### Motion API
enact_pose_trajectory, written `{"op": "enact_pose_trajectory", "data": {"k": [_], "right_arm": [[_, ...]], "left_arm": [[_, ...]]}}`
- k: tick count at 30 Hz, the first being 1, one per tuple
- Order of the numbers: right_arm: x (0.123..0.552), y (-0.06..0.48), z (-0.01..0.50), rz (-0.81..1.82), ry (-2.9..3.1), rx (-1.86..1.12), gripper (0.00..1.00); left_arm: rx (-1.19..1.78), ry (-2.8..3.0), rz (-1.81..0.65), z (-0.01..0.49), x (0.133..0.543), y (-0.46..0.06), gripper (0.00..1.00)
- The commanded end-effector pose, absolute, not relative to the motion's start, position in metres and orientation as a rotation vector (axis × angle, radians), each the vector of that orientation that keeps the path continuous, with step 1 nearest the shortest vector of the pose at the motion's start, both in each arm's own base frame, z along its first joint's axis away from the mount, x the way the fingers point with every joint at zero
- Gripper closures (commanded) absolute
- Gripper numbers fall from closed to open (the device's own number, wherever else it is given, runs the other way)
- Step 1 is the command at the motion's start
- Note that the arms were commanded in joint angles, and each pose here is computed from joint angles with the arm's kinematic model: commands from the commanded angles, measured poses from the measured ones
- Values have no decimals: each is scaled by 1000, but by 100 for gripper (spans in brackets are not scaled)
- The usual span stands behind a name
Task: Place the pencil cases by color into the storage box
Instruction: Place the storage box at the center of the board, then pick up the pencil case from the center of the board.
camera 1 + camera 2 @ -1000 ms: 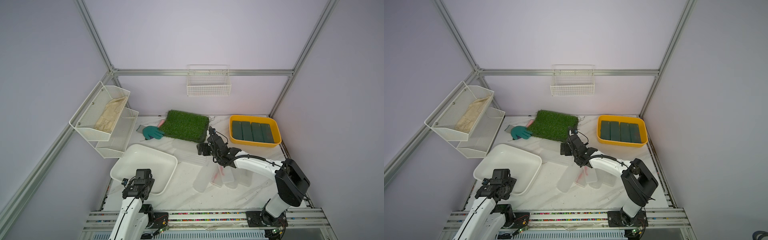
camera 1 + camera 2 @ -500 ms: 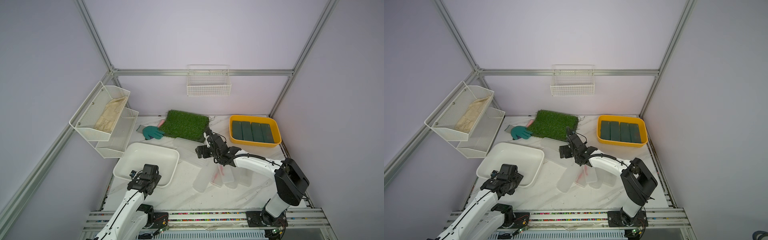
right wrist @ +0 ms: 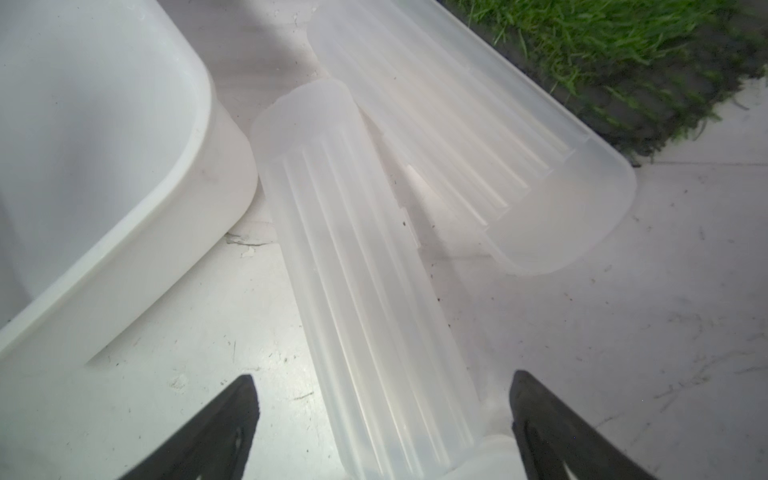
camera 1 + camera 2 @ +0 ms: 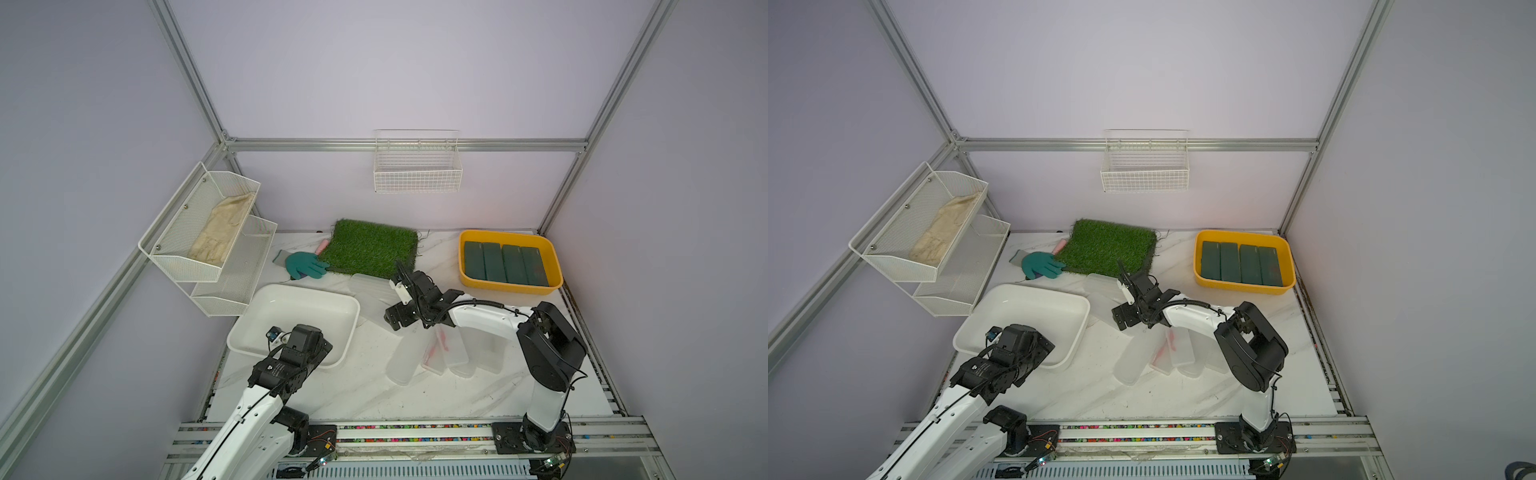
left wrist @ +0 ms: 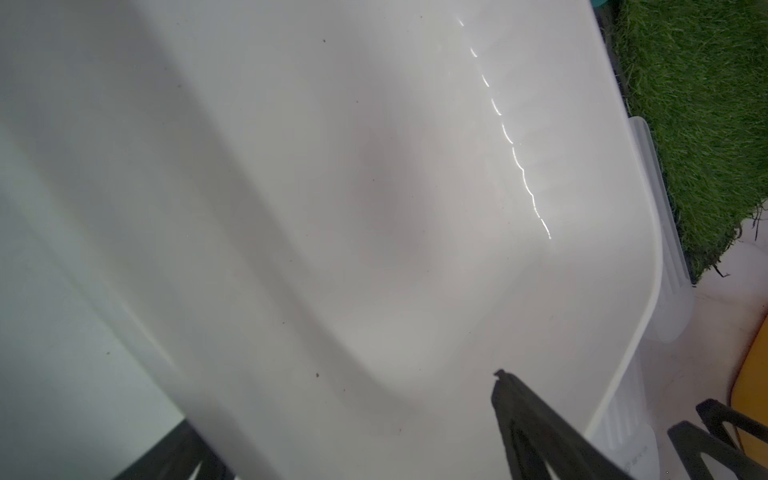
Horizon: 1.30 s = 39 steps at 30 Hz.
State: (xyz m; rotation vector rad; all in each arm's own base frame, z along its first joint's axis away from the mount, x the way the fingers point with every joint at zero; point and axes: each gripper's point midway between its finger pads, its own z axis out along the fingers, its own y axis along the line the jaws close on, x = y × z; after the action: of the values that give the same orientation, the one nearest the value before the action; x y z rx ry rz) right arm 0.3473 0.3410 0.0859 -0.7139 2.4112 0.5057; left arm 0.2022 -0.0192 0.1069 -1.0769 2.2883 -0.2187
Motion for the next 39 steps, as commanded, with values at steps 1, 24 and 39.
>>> {"op": "enact_pose_trajectory", "data": {"k": [1, 24, 39], "right_arm": [[351, 347, 84, 497, 2396, -792, 4], [345, 358, 31, 311, 2431, -992, 4], [345, 361, 25, 280, 2422, -1012, 23]], "left_arm": [[-926, 2240, -243, 148, 222, -26, 8], [-1023, 2307, -368, 94, 193, -38, 5], [-1075, 2316, -256, 103, 192, -27, 0]]}}
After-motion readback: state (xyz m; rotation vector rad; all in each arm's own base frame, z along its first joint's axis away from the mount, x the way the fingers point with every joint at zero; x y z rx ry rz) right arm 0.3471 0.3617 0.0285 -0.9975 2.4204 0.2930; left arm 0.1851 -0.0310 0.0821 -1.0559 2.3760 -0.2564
